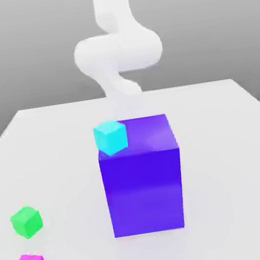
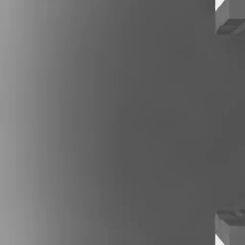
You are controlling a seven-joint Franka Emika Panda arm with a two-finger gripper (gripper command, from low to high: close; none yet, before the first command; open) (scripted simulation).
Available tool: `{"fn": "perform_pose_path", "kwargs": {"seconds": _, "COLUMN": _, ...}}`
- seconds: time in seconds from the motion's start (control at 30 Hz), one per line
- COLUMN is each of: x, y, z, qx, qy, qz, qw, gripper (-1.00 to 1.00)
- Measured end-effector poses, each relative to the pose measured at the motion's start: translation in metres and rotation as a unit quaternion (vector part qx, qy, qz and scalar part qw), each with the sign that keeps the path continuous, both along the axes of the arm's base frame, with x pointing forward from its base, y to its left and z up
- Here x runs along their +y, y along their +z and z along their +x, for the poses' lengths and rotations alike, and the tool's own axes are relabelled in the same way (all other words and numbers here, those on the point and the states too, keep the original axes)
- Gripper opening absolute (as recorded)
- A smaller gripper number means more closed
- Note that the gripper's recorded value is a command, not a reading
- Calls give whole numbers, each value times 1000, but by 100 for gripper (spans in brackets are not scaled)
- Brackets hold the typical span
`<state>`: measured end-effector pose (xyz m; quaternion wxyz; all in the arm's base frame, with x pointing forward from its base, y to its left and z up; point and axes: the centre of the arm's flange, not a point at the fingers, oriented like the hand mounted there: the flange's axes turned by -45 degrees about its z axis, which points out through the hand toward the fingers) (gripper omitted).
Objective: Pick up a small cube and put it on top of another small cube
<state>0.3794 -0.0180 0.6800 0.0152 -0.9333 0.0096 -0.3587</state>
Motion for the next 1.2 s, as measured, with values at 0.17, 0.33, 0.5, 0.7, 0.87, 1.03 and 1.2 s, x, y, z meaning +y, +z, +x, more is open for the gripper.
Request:
{"fn": "perform_pose_path", "kwargs": {"seconds": 0.17, "x": -37, "y": -72, "z": 58, "qx": 66, "qy": -2, "qz": 23, "qw": 998, "gripper": 0}}
{"fn": "perform_pose_path", "kwargs": {"seconds": 0.33, "x": -74, "y": -152, "z": 98, "qx": 127, "qy": -11, "qz": 40, "qw": 991, "gripper": 0}}
{"fn": "perform_pose_path", "kwargs": {"seconds": 0.5, "x": -112, "y": -238, "z": 121, "qx": 186, "qy": -27, "qz": 50, "qw": 981, "gripper": 0}}
{"fn": "perform_pose_path", "kwargs": {"seconds": 0.7, "x": -163, "y": -342, "z": 122, "qx": 254, "qy": -58, "qz": 52, "qw": 964, "gripper": 0}}
{"fn": "perform_pose_path", "kwargs": {"seconds": 0.87, "x": -197, "y": -425, "z": 106, "qx": 311, "qy": -78, "qz": 41, "qw": 946, "gripper": 0}}
{"fn": "perform_pose_path", "kwargs": {"seconds": 1.03, "x": -227, "y": -499, "z": 82, "qx": 354, "qy": -97, "qz": 26, "qw": 930, "gripper": 0}}
{"fn": "perform_pose_path", "kwargs": {"seconds": 1.2, "x": -229, "y": -543, "z": 80, "qx": 358, "qy": -98, "qz": 26, "qw": 928, "gripper": -100}}
